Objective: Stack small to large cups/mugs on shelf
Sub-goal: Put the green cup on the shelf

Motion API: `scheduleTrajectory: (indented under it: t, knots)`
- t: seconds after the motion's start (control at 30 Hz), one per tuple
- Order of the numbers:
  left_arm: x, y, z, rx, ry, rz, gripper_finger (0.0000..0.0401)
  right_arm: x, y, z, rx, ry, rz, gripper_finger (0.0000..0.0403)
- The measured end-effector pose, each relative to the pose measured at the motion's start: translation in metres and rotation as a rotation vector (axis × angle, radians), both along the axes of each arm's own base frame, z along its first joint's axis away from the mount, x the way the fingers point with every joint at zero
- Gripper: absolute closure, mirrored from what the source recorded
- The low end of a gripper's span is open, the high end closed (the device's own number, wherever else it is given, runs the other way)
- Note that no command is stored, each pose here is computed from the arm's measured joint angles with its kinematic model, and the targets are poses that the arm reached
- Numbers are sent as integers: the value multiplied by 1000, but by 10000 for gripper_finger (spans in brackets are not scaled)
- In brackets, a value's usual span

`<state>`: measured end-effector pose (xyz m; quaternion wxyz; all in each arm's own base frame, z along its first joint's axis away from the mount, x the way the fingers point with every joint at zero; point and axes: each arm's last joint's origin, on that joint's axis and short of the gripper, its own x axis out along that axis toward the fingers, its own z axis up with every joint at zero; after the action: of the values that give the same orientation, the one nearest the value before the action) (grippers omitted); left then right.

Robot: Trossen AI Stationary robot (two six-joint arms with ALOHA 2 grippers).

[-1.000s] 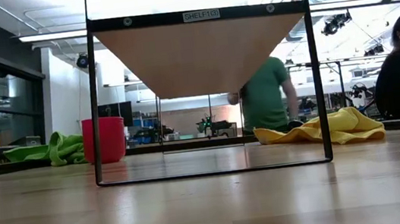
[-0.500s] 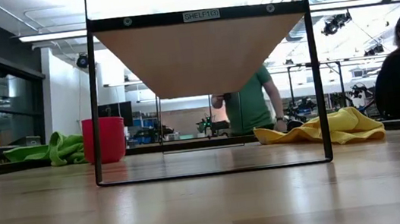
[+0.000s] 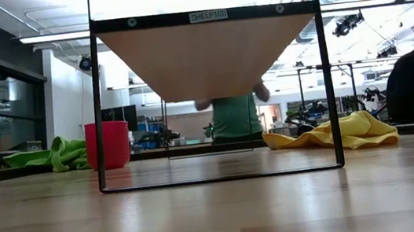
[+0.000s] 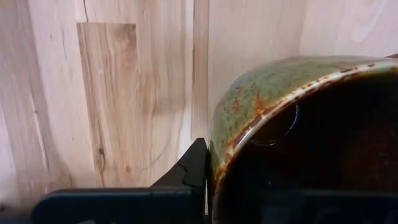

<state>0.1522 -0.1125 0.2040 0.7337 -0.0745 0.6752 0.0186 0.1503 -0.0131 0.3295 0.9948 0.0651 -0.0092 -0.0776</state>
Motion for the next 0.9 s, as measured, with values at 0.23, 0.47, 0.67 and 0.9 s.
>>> scheduleTrajectory:
  t: [0.23, 0.47, 0.67, 0.9]
  knots:
    - [0, 0, 0, 4, 6, 1, 370, 0, 0, 0, 0, 0, 0, 308]
    - [0, 4, 26, -10, -5, 31, 379, 0, 0, 0, 0, 0, -1, 308]
    - [2, 25, 75, -73, -137, 148, 379, 0, 0, 0, 0, 1, 0, 308]
    - [6, 64, 139, -43, -453, 334, 379, 0, 0, 0, 0, 4, -1, 308]
